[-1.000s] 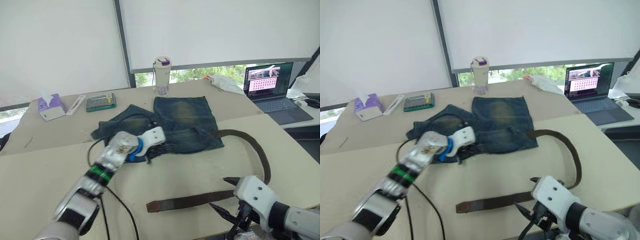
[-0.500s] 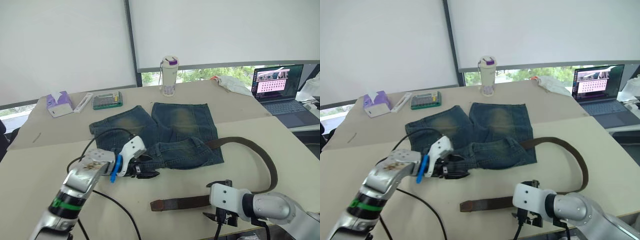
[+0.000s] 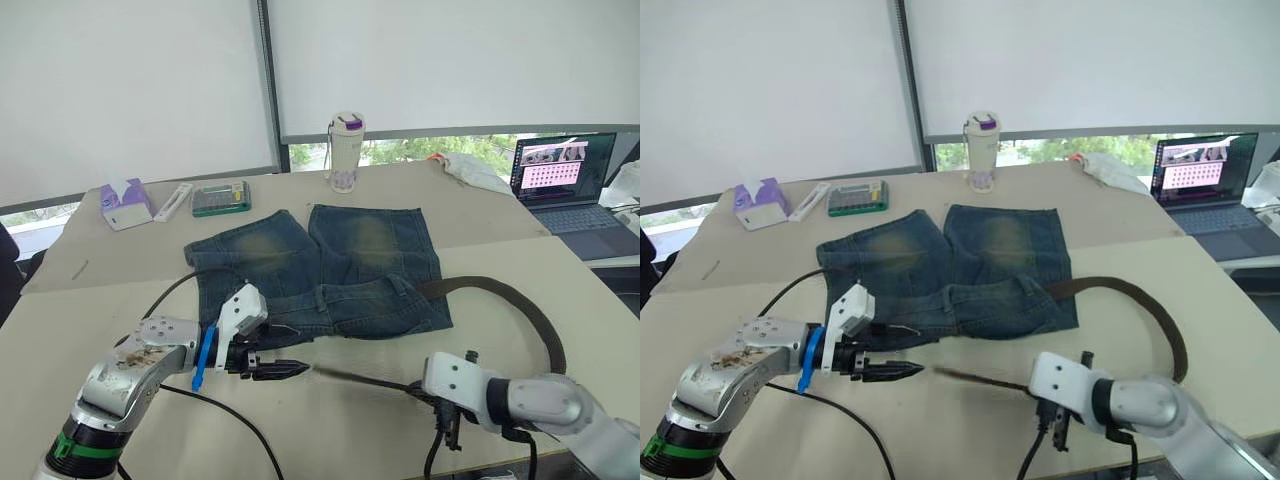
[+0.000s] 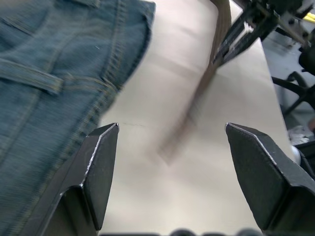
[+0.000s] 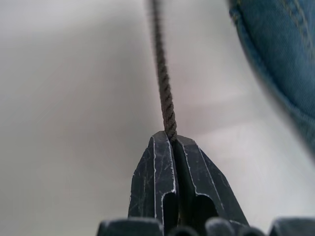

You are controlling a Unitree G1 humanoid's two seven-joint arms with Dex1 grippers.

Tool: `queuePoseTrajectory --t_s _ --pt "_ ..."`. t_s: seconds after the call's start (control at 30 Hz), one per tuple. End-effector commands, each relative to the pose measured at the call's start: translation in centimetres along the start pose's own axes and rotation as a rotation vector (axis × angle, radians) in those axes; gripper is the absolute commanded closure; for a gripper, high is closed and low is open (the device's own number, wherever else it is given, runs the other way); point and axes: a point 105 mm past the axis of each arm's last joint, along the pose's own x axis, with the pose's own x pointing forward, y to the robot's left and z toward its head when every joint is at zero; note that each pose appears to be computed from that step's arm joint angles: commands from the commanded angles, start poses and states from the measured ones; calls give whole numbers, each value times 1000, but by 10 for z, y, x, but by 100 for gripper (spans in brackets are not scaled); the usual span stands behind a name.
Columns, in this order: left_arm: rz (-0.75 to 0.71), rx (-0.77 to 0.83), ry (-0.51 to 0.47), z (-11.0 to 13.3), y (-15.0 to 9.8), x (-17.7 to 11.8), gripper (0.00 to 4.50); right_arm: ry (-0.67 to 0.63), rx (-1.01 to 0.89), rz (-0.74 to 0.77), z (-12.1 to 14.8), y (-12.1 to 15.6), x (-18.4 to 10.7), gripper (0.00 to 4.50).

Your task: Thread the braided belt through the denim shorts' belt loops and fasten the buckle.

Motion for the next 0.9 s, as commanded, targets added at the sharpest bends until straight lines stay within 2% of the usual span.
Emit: queuePoseTrajectory --t_s 0.03,0.13,0.27,0.4,0.57,0.67,0.9 --pt "-86 26 -11 10 -15 4 85 -124 27 33 28 2 -16 446" --pt "-137 24 -19 16 -18 6 85 -162 47 88 37 5 -26 446" --pt "-139 42 -36 23 -8 14 85 -184 20 142 46 5 -33 446" --pt "-143 89 -46 33 6 22 85 -146 -38 176 47 3 -37 446" --pt "-205 95 -60 41 6 23 85 -134 -59 170 49 -3 -39 446" --pt "-271 87 -44 40 -2 19 165 -134 -54 159 47 -4 -40 450" --pt "-308 111 -48 46 -5 29 408 -128 -37 140 39 -6 -40 450"
